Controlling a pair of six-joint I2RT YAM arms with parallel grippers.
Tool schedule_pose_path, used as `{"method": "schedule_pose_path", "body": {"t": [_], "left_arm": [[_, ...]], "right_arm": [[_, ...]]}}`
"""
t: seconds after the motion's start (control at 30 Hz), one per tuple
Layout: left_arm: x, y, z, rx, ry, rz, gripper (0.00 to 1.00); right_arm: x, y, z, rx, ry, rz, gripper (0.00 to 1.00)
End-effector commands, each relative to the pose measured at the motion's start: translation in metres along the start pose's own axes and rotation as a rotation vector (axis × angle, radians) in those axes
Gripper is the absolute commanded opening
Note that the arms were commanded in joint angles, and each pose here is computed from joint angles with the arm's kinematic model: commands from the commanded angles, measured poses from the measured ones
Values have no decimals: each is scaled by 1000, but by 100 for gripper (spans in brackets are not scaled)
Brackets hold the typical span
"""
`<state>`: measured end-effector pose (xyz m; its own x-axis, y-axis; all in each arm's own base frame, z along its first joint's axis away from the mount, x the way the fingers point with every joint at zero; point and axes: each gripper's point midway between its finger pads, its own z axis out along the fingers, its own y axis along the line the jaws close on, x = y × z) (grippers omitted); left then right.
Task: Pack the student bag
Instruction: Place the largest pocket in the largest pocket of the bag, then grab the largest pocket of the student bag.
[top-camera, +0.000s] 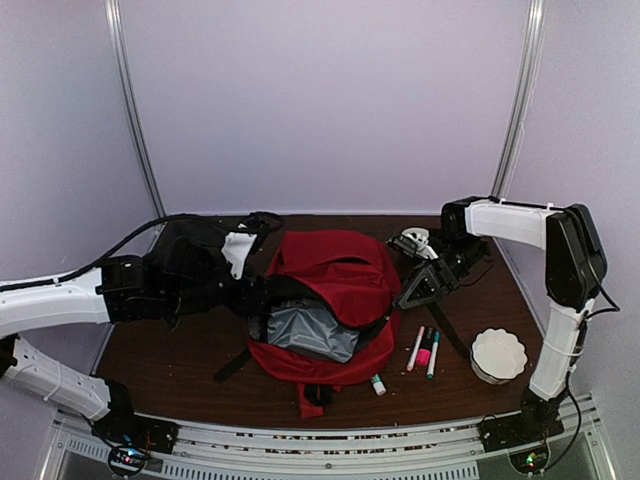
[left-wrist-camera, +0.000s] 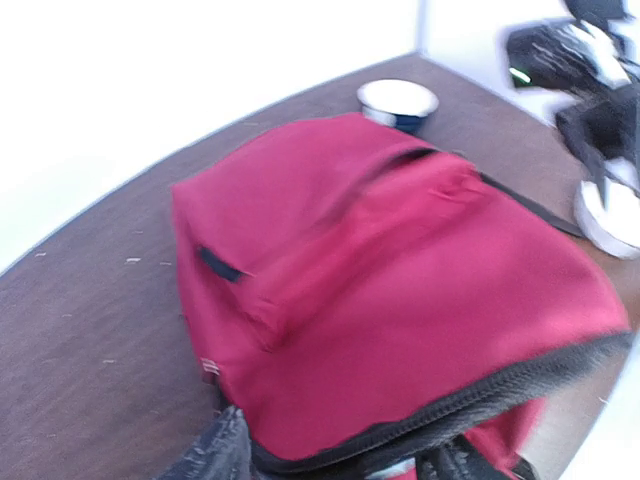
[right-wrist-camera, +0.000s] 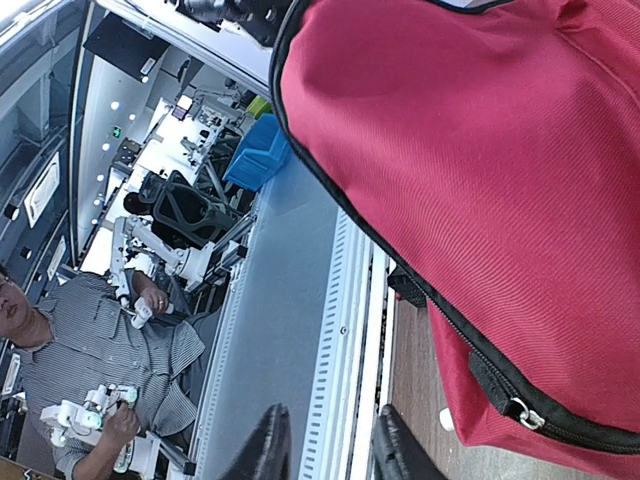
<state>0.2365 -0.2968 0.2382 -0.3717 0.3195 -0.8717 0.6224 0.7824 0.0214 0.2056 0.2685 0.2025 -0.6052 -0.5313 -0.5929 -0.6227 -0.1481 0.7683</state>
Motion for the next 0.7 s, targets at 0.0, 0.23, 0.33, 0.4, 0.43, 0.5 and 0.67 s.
{"method": "schedule_pose_path", "body": {"t": [0.0, 0.23, 0.33, 0.4, 0.43, 0.5, 0.67], "left_arm": [[10, -56, -14, 237, -22, 39, 54], [53, -126, -15, 522, 70, 162, 49], [71, -140, -10, 522, 130, 222, 49], [70, -147, -8, 527, 131, 233, 52], [66, -149, -8, 529, 123, 240, 53], [54, -152, -7, 519, 96, 252, 57], [21, -167, 7, 512, -9, 249, 61]], "right_arm": [[-28, 13, -19, 103, -3, -92, 33], [-90, -10, -62, 594, -146, -164, 34], [-94, 4, -76, 721, -166, -325, 40], [-76, 15, -72, 715, -81, -420, 44], [-66, 16, -69, 711, -32, -466, 46], [-44, 14, -63, 703, 70, -539, 51], [-2, -12, -50, 684, 254, -563, 51]]}}
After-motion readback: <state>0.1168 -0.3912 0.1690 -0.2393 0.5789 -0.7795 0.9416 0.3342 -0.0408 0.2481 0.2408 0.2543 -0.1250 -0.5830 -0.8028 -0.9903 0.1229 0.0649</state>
